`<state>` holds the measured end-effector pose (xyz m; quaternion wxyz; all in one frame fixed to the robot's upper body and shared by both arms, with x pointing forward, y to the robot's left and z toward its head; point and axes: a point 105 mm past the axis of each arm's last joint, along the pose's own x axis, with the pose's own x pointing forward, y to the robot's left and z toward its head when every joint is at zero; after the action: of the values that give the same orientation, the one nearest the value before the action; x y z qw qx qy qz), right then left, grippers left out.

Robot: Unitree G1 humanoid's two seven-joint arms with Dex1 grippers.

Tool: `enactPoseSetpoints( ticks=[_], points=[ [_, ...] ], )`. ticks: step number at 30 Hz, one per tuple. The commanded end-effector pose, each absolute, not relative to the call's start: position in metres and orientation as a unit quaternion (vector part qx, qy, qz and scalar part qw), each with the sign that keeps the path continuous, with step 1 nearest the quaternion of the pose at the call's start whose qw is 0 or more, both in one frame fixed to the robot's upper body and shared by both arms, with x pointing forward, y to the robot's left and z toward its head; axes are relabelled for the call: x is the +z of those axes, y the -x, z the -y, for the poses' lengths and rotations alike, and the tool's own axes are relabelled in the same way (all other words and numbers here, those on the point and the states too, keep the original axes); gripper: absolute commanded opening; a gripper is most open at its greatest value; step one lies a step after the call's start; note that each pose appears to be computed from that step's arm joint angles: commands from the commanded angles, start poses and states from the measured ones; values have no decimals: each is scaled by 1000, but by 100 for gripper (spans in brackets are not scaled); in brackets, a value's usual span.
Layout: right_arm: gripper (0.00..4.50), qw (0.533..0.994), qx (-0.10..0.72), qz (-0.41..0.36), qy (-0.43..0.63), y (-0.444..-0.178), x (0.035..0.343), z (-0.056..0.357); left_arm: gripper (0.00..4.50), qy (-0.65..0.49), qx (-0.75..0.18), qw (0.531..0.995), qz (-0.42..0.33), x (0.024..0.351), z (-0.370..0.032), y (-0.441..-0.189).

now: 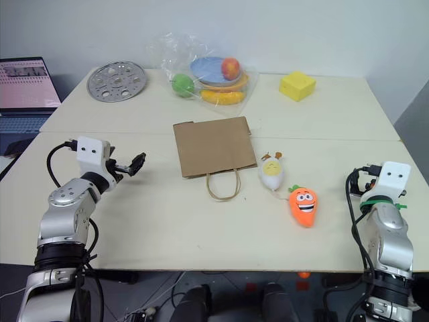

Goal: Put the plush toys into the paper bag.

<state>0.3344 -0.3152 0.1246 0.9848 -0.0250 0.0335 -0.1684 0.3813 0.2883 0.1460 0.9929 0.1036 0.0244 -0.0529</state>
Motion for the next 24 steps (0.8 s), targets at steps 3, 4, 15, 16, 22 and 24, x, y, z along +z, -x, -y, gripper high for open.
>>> enactPoseSetpoints(
  ticks=[3, 4, 15, 16, 22, 24],
  points=[
    [450, 985, -171, 1, 30, -332, 143, 314, 447, -109, -77, 991, 8, 168, -283, -380],
    [450, 985, -169, 2, 30, -332, 143, 313, 447, -110, -82, 991, 12, 170, -282, -380],
    [450, 985, -165, 12, 41, -330, 152, 314, 447, -117, -105, 987, 22, 184, -278, -385],
    [450, 986, -163, 13, 43, -330, 153, 314, 447, -117, -106, 987, 21, 185, -279, -385],
    [450, 985, 142, 33, 96, -329, 199, 236, 447, -200, -329, 922, 30, 206, -226, -363],
    [450, 937, 337, 26, 89, -304, 216, 180, 447, -244, -415, 876, 15, 199, -204, -352]
  ],
)
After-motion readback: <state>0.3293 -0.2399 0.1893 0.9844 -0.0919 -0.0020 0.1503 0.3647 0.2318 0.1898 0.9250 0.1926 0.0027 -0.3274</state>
